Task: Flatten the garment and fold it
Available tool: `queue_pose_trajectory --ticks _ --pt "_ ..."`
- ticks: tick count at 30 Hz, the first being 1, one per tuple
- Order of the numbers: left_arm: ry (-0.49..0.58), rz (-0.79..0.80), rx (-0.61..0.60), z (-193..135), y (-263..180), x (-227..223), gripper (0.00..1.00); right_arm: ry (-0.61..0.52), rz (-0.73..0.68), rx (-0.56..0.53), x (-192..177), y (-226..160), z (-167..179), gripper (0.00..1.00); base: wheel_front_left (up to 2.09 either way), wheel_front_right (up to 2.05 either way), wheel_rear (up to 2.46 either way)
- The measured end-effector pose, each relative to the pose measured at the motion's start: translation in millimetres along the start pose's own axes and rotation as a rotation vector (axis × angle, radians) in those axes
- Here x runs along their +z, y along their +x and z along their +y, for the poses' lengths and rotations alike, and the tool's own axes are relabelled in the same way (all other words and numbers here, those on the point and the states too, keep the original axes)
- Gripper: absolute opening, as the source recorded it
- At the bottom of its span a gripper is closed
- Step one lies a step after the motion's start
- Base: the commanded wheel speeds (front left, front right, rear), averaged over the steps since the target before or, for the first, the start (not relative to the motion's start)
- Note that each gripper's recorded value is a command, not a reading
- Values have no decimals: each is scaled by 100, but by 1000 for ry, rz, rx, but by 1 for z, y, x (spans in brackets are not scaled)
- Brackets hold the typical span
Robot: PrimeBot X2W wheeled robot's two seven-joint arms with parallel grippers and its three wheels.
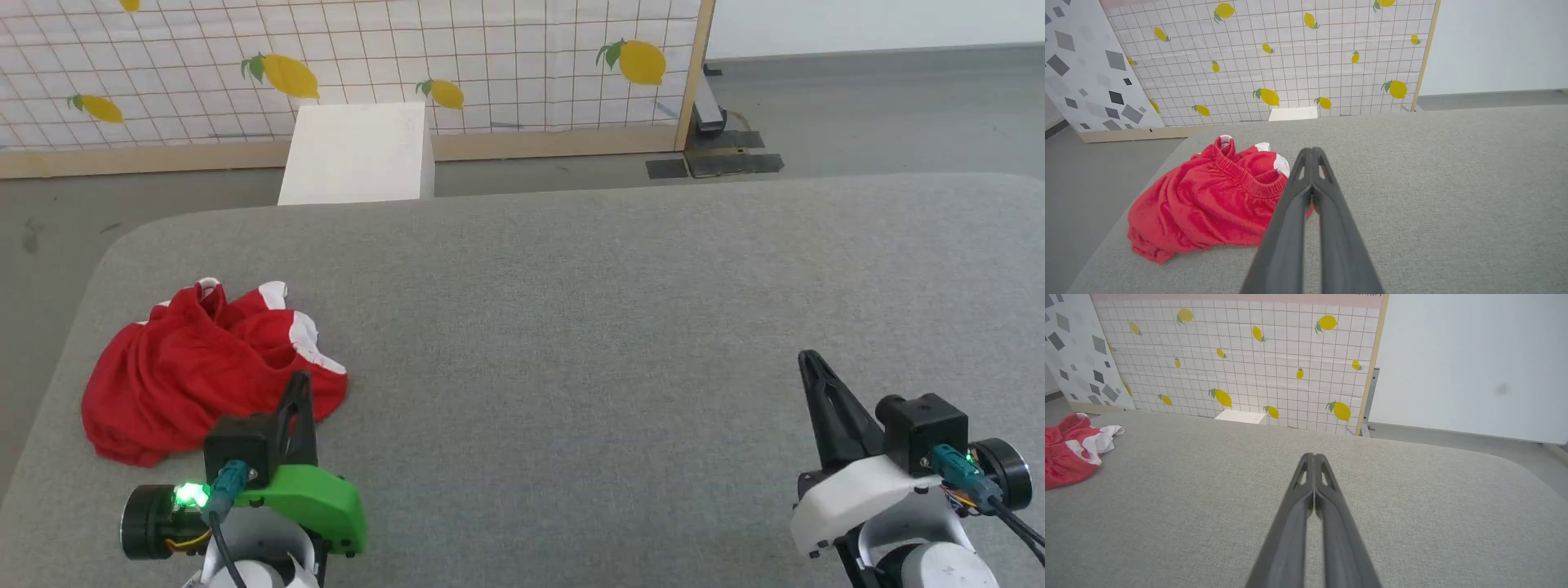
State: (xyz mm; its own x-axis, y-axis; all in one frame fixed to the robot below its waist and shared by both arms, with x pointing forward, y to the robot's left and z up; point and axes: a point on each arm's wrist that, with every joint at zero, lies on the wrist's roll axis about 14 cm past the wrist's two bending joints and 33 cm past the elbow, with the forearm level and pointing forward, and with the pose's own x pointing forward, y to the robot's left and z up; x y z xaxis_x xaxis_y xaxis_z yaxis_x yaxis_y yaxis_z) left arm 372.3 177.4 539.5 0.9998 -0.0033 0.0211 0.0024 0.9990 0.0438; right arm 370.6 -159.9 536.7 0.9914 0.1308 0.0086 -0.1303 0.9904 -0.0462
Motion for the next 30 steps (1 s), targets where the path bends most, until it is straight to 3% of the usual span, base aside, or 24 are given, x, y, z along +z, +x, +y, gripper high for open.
queue_pose_trajectory --ticks 20,21,30 --pt "0 0 0 0 0 0 0 0 0 0 0 0 0 0 0 0 0" --pt "0 0 0 0 0 0 100 0 0 0 0 0 0 100 0 0 0" --pt "-9 1 -7 -2 0 -1 100 4 1 -2 -1 0 -1 100 0 0 0"
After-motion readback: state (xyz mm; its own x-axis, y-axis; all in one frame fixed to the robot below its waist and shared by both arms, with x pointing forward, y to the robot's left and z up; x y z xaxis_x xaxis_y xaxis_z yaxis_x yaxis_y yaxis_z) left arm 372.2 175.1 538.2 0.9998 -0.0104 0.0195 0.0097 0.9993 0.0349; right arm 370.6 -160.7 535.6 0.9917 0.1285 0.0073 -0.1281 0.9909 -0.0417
